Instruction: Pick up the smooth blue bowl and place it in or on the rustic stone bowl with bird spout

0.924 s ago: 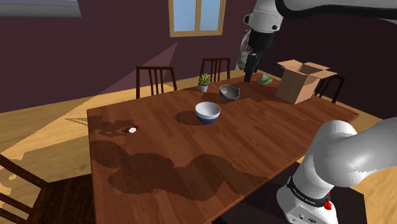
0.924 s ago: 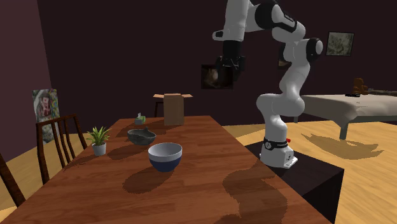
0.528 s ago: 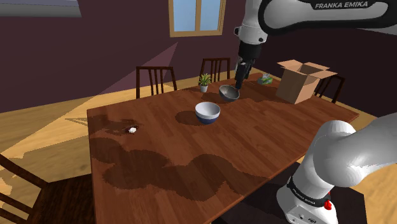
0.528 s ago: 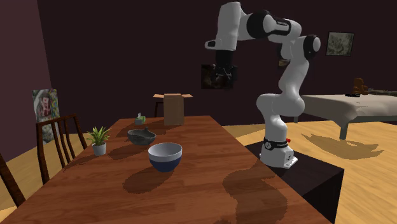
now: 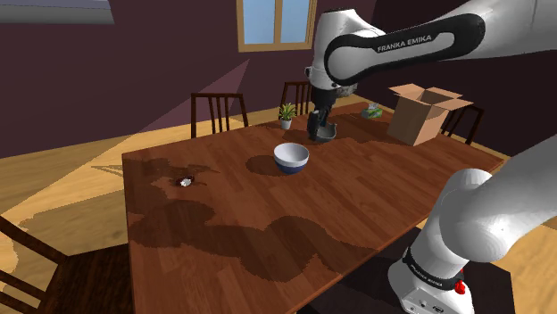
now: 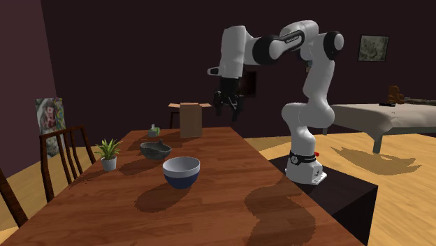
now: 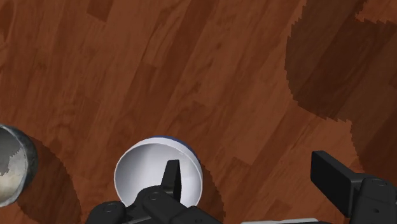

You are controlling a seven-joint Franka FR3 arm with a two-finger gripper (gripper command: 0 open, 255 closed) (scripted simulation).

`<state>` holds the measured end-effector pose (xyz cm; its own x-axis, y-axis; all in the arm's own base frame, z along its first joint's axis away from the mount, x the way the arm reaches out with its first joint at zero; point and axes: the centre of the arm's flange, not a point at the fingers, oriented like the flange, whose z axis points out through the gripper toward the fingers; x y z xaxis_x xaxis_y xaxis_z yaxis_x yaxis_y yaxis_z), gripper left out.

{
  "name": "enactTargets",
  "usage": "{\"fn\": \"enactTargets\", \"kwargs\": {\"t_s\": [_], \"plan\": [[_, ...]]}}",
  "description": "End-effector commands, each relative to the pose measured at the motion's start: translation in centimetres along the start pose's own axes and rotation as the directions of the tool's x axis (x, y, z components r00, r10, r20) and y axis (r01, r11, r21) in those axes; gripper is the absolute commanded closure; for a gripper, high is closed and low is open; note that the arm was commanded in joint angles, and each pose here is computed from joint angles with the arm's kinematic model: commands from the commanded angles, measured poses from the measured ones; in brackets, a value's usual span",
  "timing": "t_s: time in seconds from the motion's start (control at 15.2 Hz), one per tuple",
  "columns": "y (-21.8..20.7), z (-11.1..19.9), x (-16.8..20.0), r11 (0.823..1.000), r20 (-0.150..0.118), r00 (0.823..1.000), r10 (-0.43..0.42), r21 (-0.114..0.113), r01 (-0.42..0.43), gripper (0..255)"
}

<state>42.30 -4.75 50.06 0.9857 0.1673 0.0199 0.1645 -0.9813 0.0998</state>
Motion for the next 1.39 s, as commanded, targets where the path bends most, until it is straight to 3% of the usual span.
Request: {"fn": "enactTargets", "kwargs": {"t_s": [0.0, 1.06, 1.32], "plan": [[0.5, 2.2, 1.5, 1.000, 0.001, 1.000, -0.007, 0.000, 0.007, 0], [3.5, 19.4, 13.4, 0.998, 0.028, 0.998, -0.056, 0.002, 0.056, 0], [3.5, 21.6, 13.3, 0.998, 0.028, 0.998, -0.056, 0.002, 0.056, 0]]}}
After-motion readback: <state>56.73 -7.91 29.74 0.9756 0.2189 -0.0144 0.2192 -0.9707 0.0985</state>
